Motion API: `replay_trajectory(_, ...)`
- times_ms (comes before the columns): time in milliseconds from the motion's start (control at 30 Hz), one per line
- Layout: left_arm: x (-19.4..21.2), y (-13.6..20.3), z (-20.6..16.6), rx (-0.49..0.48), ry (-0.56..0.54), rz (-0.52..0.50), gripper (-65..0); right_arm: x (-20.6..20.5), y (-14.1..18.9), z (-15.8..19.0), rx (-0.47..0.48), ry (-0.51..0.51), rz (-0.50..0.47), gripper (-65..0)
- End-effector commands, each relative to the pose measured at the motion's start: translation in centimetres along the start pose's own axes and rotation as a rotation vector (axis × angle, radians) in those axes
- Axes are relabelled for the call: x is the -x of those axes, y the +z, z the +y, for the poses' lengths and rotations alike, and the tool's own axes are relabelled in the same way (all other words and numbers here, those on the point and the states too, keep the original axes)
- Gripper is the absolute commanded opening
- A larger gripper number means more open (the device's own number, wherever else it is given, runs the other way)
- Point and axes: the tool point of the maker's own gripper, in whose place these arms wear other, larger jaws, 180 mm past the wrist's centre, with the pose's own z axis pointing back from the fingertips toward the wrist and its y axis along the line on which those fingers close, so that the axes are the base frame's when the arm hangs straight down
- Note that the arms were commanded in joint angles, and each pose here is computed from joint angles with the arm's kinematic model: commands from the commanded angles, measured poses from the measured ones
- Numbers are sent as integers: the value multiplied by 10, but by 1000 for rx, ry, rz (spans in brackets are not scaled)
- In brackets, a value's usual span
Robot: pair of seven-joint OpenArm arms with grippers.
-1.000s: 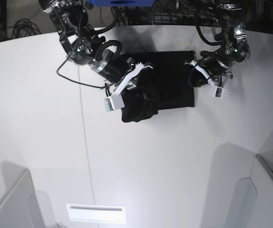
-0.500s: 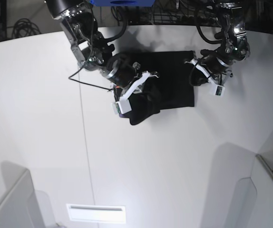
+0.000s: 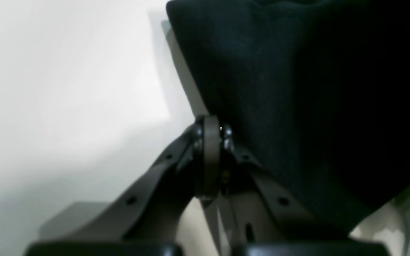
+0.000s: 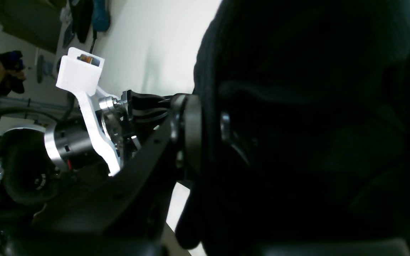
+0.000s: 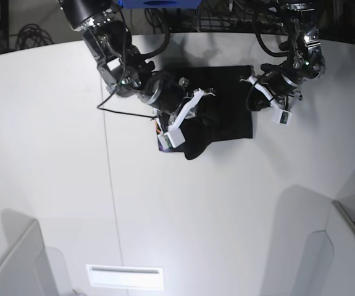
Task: Fold the T-shirt properly
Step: 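Lift the strip end with the right gripper and fold it toward the left gripper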
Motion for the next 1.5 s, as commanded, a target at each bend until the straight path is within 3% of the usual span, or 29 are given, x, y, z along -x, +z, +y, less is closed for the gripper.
replay_trajectory(0,22,1,5,-31,-24,105,-650,-13,-2,10,-36,10,-36,-650)
replay_trajectory(400,14,-13,-21,28,-37,97,-650,-32,-6,16,-51,22,-64,-650)
replay_trajectory(733,9,-25,-51,85,-33,82,-650,-47,27,-23,62,7,-126,-650)
replay_trajectory(900,9,-25,-52,89,-30,80,-650,-45,36,-15,49,16,-138,-650)
replay_trajectory(1067,10,-23,-50,86,-31,84,-650,-36,25,0,14,15,-112,-650)
replay_trajectory(1367,12,-18,-48,77,-29,80,-650,-25,9,-9,29,-34,-78,-650)
replay_trajectory(1467,8,-11,-30,36,-21,64,-650,-24,7,-12,36,-36,-73,-650)
